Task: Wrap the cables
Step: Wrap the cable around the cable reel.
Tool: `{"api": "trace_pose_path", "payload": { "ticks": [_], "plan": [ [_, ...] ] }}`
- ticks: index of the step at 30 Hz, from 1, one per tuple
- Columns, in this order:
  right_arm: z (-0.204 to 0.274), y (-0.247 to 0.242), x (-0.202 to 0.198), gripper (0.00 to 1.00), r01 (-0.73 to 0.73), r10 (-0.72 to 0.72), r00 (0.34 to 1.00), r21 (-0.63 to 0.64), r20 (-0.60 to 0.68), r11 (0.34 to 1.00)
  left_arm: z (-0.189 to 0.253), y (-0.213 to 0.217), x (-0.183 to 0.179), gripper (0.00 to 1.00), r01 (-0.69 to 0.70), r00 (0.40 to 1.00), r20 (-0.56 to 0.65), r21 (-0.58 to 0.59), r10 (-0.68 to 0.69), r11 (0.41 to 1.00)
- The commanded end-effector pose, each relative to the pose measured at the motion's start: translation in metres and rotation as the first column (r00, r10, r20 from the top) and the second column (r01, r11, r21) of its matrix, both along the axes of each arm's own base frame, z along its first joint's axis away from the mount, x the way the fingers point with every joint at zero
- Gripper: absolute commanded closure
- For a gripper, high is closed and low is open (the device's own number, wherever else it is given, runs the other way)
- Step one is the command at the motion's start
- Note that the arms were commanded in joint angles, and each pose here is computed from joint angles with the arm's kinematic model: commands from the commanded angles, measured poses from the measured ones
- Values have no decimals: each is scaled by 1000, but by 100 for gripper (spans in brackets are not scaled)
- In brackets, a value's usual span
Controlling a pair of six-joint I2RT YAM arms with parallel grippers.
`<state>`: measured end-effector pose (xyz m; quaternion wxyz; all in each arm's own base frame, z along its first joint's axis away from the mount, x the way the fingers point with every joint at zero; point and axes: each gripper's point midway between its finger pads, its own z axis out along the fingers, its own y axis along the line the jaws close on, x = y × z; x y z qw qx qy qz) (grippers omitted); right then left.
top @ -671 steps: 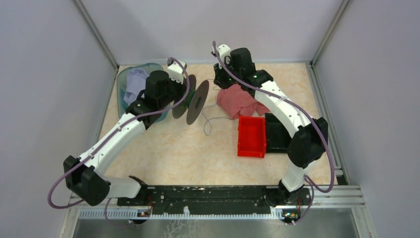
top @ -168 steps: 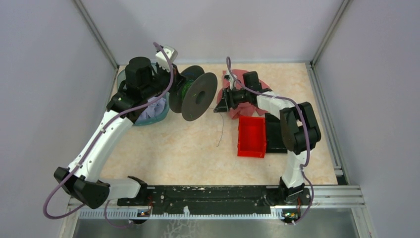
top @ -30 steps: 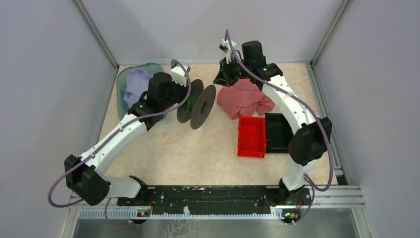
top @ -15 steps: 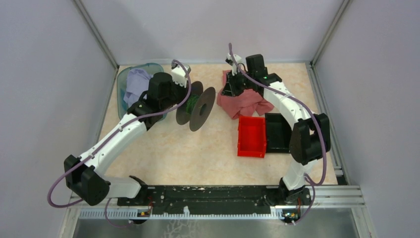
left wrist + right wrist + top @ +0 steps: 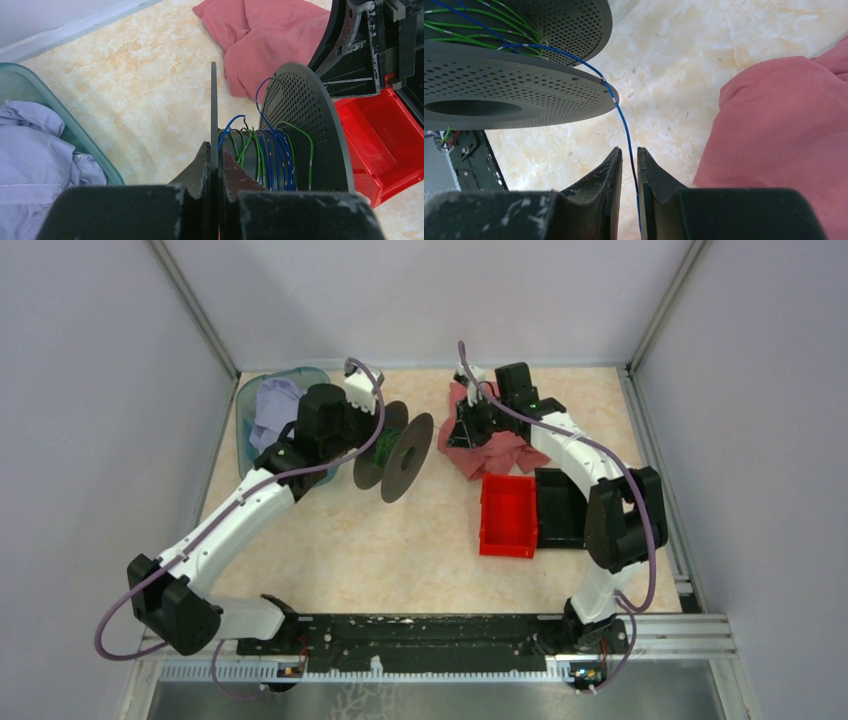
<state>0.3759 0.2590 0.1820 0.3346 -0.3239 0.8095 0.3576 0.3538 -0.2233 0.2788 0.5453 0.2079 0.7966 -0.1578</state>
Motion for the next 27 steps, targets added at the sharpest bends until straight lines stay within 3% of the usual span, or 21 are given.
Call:
{"api": "trace_pose_path", "payload": {
  "ticks": [1, 11, 19, 27],
  "plan": [
    [33, 2, -2, 82, -44, 38, 993, 45, 116, 998, 58, 1, 2, 100, 6, 991, 131, -88, 5, 996],
    [27, -2, 6, 97, -37, 34, 986, 14, 162, 999, 60, -13, -16, 100, 138, 986, 103, -104, -127, 985],
    [15, 0, -6, 95, -82, 76, 987, 35, 144, 996, 69, -14, -16, 100, 148, 988, 78, -173, -136, 974],
    [1, 0, -22, 84, -138, 133, 985, 40, 106, 990, 72, -19, -17, 100, 178, 984, 61, -209, -169, 961]
  ]
}}
